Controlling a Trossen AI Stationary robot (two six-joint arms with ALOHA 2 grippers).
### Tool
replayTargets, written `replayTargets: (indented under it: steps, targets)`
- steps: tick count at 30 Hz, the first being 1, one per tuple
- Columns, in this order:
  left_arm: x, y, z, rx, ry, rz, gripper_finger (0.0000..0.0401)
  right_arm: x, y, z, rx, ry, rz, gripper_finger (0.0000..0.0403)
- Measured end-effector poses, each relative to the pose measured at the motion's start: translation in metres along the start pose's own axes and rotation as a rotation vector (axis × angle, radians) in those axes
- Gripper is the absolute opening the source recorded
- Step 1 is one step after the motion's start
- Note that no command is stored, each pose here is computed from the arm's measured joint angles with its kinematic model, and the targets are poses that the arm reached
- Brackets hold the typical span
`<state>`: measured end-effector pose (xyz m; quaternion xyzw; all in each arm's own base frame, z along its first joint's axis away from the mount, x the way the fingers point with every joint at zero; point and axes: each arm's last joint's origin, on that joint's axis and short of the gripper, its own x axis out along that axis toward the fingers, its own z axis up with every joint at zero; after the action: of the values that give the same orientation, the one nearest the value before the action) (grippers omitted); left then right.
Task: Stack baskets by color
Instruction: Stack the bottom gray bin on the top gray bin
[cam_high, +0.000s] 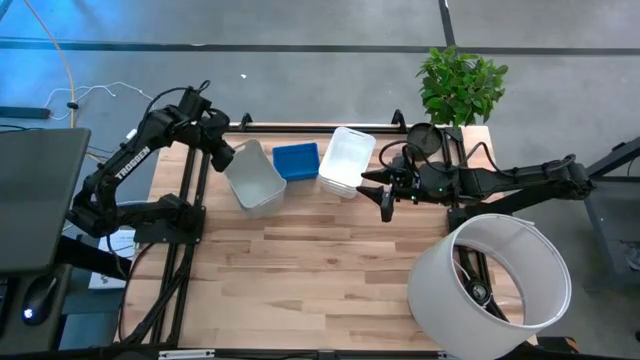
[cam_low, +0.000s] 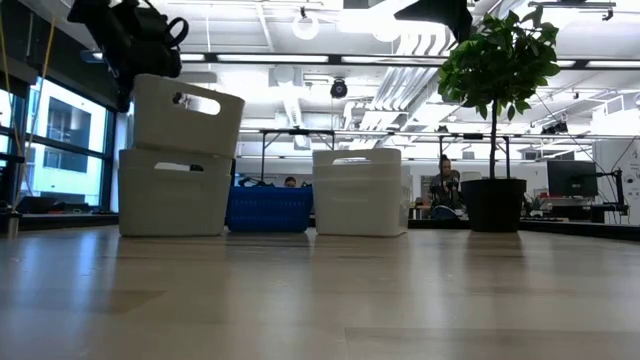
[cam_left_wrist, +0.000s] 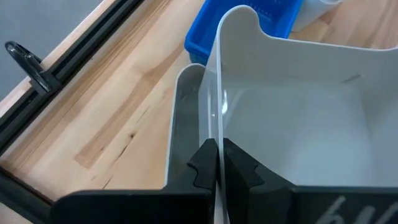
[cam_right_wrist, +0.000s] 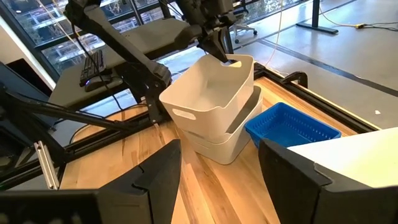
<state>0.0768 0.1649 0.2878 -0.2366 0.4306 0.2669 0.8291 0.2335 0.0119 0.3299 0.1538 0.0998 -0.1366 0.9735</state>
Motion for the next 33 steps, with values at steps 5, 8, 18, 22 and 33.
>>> replayTargets:
  steps: [5, 8, 18, 22, 33]
  targets:
    - [0.004, 0.002, 0.001, 0.009, 0.026, 0.015, 0.0, 0.0, 0.0, 0.0, 0.001, 0.0, 0.0, 0.0202]
    - [0.005, 0.003, 0.002, 0.021, 0.025, 0.02, 0.0, 0.0, 0.0, 0.0, 0.021, 0.0, 0.0, 0.0202]
    - [0.004, 0.006, 0.002, 0.043, -0.006, -0.018, 0.0, 0.0, 0.0, 0.0, 0.021, 0.001, 0.003, 0.0202]
    - [0.0, 0.012, 0.0, 0.013, -0.051, -0.077, 0.0, 0.0, 0.0, 0.0, 0.026, 0.001, 0.003, 0.0202]
    - [0.001, 0.018, -0.003, 0.047, -0.035, -0.09, 0.0, 0.0, 0.0, 0.0, 0.026, 0.001, 0.003, 0.0202]
